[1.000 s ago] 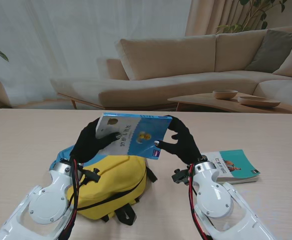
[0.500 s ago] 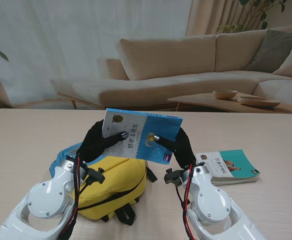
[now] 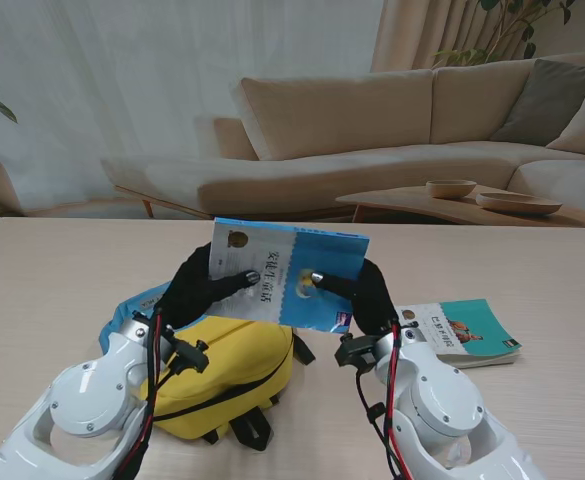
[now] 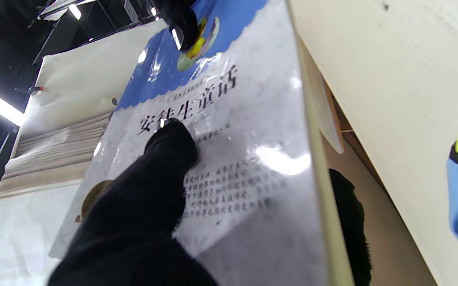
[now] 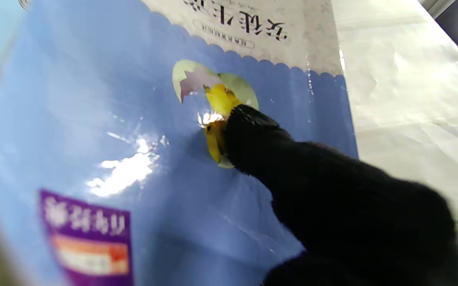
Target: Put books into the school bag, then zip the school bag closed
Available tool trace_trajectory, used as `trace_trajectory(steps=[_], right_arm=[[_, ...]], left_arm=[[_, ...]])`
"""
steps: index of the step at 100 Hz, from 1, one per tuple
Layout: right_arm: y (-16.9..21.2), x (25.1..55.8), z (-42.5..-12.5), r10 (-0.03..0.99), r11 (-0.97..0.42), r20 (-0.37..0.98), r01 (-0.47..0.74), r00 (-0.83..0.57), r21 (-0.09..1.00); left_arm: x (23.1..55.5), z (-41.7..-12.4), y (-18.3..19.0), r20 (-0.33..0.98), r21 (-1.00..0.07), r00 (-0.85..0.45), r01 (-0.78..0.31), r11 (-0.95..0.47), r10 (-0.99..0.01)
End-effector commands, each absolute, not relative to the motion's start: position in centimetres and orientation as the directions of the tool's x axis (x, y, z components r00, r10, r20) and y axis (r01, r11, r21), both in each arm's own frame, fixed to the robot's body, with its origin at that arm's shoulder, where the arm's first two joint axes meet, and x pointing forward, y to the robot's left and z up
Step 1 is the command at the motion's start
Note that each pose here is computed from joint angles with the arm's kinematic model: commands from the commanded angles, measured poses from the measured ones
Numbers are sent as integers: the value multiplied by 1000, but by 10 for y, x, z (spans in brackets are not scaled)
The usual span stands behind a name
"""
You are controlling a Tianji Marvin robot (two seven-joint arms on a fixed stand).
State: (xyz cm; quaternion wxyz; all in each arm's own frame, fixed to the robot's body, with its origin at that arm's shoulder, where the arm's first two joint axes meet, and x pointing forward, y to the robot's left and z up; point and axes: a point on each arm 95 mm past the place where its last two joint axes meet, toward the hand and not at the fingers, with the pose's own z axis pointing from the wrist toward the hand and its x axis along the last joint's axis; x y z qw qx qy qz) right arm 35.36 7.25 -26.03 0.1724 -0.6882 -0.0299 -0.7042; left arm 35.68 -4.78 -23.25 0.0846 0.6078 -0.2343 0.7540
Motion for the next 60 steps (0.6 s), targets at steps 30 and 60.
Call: trace_trajectory(steps=[30,60], right_arm=[[70,353,-251,-282,-918,957,271,66,-290],[58,360,-248,-288,-931,955,213,64,-295]], left_arm=[[343,-241,-30,894,-438,-308,-447,-780,-326],[327,-251,-4,781,-624,-349,-419,-659,-518]])
